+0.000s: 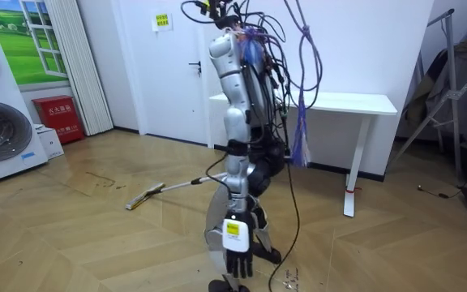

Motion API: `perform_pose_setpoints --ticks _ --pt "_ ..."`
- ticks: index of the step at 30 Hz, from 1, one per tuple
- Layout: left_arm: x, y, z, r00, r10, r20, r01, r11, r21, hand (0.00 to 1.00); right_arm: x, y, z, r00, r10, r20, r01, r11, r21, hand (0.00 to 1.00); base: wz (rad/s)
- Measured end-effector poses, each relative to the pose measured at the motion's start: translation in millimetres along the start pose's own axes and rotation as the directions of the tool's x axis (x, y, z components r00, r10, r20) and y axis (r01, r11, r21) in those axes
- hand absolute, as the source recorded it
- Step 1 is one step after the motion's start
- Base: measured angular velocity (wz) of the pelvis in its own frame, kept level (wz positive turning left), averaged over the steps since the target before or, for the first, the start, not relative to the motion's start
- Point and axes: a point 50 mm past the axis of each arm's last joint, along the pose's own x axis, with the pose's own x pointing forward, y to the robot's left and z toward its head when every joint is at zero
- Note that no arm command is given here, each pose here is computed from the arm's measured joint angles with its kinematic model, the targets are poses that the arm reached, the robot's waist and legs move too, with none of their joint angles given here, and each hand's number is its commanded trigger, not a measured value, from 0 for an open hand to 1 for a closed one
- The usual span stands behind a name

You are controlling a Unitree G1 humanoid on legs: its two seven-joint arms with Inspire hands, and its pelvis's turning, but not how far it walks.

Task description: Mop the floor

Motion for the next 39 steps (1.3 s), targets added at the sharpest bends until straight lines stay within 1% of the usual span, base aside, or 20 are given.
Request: perform_pose_setpoints --ticks 3,5,8,9,10,13,15,17,20,22,23,24,25,27,30,32,33,35,38,39 --pt "-0.3 -3.2 -1 1.0 -0.011 -0.013 0.011 1.0 -0.029 0.0 0 -1 0 1.0 -0.002 -0.004 0.002 1.0 0.004 1.0 0.05" --pt "-0.8 -5.0 -14 0.998 -0.02 -0.054 0.017 0.998 -0.053 0.0 0 -7 12 1.0 -0.004 0.005 0.004 1.0 0.0 1.0 -0.33" --pt "-1.0 -4.2 -19 0.997 -0.02 -0.069 0.013 0.994 -0.108 0.0 -6 -21 55 0.997 -0.008 0.083 0.007 1.0 0.015 1.0 -0.32" --pt "-1.4 -5.6 -21 0.997 -0.026 -0.068 0.017 0.992 -0.125 0.0 -11 -28 78 0.99 -0.011 0.138 0.008 1.0 0.022 1.0 -0.41" --pt "-1.5 -4.9 -23 0.997 -0.025 -0.068 0.017 0.993 -0.117 0.0 -19 -33 105 0.978 -0.005 0.209 0.0 1.0 0.023 1.0 -0.41" --pt "-0.8 0.9 -24 0.998 -0.029 -0.048 0.025 0.995 -0.099 0.0 -37 -41 151 0.941 0.025 0.336 -0.037 0.999 0.031 1.0 -0.14" --pt "0.2 7.2 -22 0.999 -0.035 -0.036 0.033 0.997 -0.069 0.0 -40 -47 157 0.934 0.034 0.356 -0.055 0.997 0.05 1.0 0.39" --pt "1.0 11.8 -19 0.998 -0.043 -0.035 0.04 0.997 -0.068 0.0 -37 -54 151 0.939 0.035 0.343 -0.07 0.994 0.09 1.0 0.46" --pt "1.6 11.6 -14 0.996 -0.079 -0.047 0.076 0.995 -0.059 0.0 -24 -62 117 0.963 0.031 0.267 -0.067 0.99 0.123 1.0 0.41" --pt "2.1 10.6 -6 0.996 -0.087 -0.033 0.085 0.995 -0.061 0.0 -13 -66 78 0.987 0.018 0.16 -0.039 0.991 0.125 1.0 0.36" --pt "2.2 10.6 -2 0.996 -0.085 -0.022 0.083 0.995 -0.062 0.0 -10 -68 66 0.992 0.009 0.125 -0.025 0.992 0.125 1.0 0.26" --pt "2.1 9.4 5 0.997 -0.079 0.0 0.079 0.995 -0.064 0.0 -6 -71 41 0.998 -0.011 0.058 0.005 0.993 0.116 1.0 0.06" --pt "1.7 6.9 7 0.997 -0.071 0.015 0.072 0.995 -0.07 0.0 -3 -71 18 1.0 -0.025 0.0 0.025 0.994 0.106 1.0 -0.05" --pt "1.2 5.1 11 0.998 -0.058 0.037 0.061 0.995 -0.075 0.0 0 -63 -1 0.998 -0.029 -0.058 0.034 0.995 0.094 1.0 -0.2" --pt "0.5 3.1 14 0.998 -0.044 0.052 0.047 0.996 -0.07 0.0 1 -39 -26 0.993 0.003 -0.118 0.01 0.994 0.108 1.0 -0.05" --pt "0.1 -0.1 6 0.998 -0.048 0.032 0.05 0.996 -0.072 0.0 1 -28 -33 0.99 0.025 -0.136 -0.009 0.993 0.115 1.0 -0.13" --pt "-0.5 -2.7 -5 0.998 -0.055 0.007 0.055 0.996 -0.073 0.0 1 -25 -37 0.988 0.034 -0.151 -0.016 0.993 0.119 1.0 0.0" --pt "-1.7 -6.4 -19 0.997 -0.064 -0.041 0.061 0.996 -0.072 0.0 1 -24 -37 0.986 0.036 -0.163 -0.015 0.991 0.13 1.0 0.22" --pt "-2.1 -5.5 -25 0.995 -0.066 -0.078 0.058 0.993 -0.108 0.0 0 -29 -7 0.992 0.022 -0.124 -0.003 0.988 0.151 1.0 0.05" --pt "-2.1 -4.7 -26 0.994 -0.067 -0.082 0.056 0.99 -0.128 0.0 -3 -36 19 0.996 0.007 -0.086 0.006 0.988 0.155 1.0 -0.26"
